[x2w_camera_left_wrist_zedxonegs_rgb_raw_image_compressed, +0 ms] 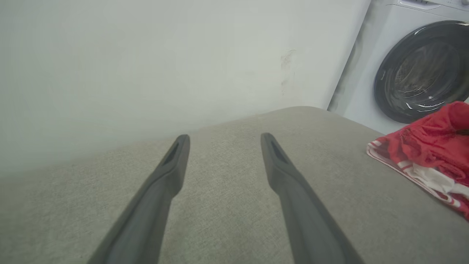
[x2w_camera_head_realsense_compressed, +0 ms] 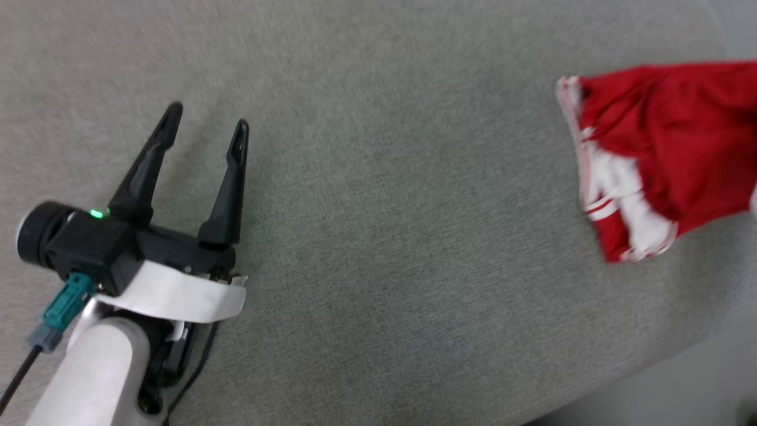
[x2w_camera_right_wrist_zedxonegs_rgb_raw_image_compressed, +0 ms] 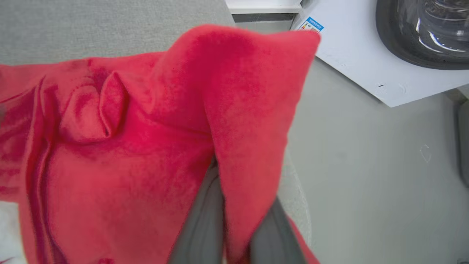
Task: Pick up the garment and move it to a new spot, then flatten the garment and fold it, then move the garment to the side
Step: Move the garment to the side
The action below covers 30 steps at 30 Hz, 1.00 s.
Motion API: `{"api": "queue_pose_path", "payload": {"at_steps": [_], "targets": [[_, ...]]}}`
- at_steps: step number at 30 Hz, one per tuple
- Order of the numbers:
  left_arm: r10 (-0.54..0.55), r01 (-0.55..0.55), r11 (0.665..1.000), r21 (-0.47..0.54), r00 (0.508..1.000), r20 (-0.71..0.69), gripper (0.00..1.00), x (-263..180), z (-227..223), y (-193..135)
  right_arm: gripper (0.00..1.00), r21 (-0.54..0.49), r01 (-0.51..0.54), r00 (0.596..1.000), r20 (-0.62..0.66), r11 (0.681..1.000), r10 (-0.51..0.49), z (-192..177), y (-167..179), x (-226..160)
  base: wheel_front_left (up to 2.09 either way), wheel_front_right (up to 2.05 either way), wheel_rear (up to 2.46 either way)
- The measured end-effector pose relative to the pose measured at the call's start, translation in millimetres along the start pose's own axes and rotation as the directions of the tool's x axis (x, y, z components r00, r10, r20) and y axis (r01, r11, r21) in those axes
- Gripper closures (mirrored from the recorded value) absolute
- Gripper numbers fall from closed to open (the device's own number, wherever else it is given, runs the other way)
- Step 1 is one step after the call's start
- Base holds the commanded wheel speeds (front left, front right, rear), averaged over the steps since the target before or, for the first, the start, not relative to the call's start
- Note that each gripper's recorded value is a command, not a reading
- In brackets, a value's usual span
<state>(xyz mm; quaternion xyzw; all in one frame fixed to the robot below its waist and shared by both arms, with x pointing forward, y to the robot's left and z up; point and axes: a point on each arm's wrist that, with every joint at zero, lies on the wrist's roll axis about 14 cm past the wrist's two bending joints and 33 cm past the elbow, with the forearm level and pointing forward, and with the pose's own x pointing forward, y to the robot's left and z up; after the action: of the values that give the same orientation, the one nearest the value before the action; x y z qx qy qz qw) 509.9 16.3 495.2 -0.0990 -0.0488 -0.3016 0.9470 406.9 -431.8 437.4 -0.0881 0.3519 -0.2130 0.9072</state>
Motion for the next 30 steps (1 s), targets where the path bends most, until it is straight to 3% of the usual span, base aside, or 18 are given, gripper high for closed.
{"api": "queue_pose_path", "payload": {"at_steps": [7, 8, 9, 10, 17, 24, 30], "targets": [[-0.037, 0.037, 0.999, -0.027, 0.999, -0.027, 0.0, 13.5, -31.0, 7.0, 1.0, -0.036, 0.117, 0.991, 0.068, 0.992, -0.115, 14.3, -19.8, 35.5, 0.0, 0.0, 0.0], [-0.034, 0.033, 0.999, -0.025, 0.999, -0.03, 0.0, 13.1, -32.6, 9.6, 0.87, -0.047, 0.121, 0.99, 0.077, 0.992, -0.117, 14.7, -16.9, 40.0, 0.0, 0.0, 0.0], [-0.03, 0.029, 0.999, -0.024, 0.999, -0.034, 0.0, 11.9, -34.1, 11.8, 0.28, -0.044, 0.12, 0.99, 0.084, 0.992, -0.116, 14.1, -13.3, 44.0, 0.0, 0.0, 0.0], [-0.023, 0.022, 0.999, -0.023, 0.999, -0.038, 0.0, 10.5, -35.8, 14.1, 0.0, -0.041, 0.116, 0.99, 0.083, 0.992, -0.113, 11.3, -9.2, 47.6, 0.0, 0.0, 0.0], [0.009, -0.009, 1.0, -0.022, 1.0, -0.019, 0.0, 5.2, -28.5, 18.9, 0.0, -0.014, 0.147, 0.977, 0.156, 0.989, -0.143, 13.4, -11.5, 46.7, 0.0, 0.0, 0.0], [0.05, -0.05, 0.999, -0.019, 0.999, 0.008, 0.0, -8.4, -7.9, 13.9, 0.0, 0.053, 0.133, 0.922, 0.359, 0.99, -0.143, 48.6, -13.4, 15.6, 0.0, 0.0, 0.0], [0.114, -0.113, 0.993, -0.019, 0.993, 0.031, 0.0, -31.7, 17.0, 7.3, 0.0, 0.079, 0.037, 0.861, 0.503, 0.996, -0.072, 69.2, 8.3, -26.6, 0.0, 0.0, 0.0]]}}
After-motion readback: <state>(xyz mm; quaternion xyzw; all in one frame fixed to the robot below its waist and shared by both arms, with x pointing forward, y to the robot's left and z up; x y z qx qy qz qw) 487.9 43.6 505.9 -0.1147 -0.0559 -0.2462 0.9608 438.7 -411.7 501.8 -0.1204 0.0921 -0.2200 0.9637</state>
